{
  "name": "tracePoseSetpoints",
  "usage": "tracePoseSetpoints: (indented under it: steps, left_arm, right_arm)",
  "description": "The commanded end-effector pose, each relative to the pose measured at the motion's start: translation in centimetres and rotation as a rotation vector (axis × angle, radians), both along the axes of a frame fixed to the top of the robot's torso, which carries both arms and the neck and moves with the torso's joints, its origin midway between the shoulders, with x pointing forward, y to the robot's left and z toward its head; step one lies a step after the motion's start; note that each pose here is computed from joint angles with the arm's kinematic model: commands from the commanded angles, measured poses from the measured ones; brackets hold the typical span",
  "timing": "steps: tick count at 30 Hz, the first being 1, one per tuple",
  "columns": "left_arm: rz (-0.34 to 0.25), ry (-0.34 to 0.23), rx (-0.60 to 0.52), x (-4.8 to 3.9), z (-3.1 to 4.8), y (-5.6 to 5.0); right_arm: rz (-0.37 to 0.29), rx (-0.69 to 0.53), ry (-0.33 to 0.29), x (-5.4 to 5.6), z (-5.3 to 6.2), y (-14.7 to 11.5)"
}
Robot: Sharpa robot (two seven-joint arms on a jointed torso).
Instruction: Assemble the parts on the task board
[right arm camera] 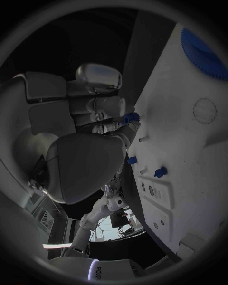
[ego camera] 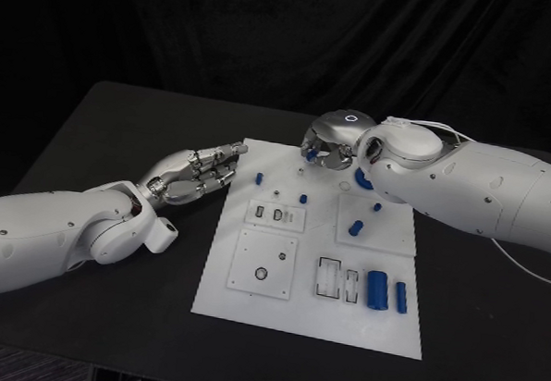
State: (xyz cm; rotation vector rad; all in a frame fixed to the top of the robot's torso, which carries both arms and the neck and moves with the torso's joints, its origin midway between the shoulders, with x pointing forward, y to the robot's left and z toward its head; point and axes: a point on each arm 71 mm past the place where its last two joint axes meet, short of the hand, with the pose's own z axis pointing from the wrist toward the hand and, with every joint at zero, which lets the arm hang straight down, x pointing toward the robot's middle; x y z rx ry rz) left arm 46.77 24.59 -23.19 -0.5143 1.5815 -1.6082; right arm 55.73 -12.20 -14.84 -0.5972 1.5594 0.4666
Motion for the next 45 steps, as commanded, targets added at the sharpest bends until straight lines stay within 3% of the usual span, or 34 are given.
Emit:
tracePoseSetpoints:
  steps: [1,35,41,45]
  left_arm:
    - [-0.045,-0.096,-0.086,-0.29,0.88,-0.3]
    - [-0.055,-0.090,-0.087,-0.12,0.77,-0.5]
    - [-0.053,-0.089,-0.086,-0.11,0.74,-0.4]
    - [-0.043,-0.094,-0.083,-0.19,0.78,-0.1]
  right_arm:
    - [0.008,0.004,-0.005,0.0,-0.1,0.1]
    - [-0.062,-0.063,0.063,0.7,-1.1,0.1]
    - [-0.058,-0.037,0.036,0.6,-0.9,-0.3]
    - [-0.054,0.010,-0.014,0.5,0.0,-1.1]
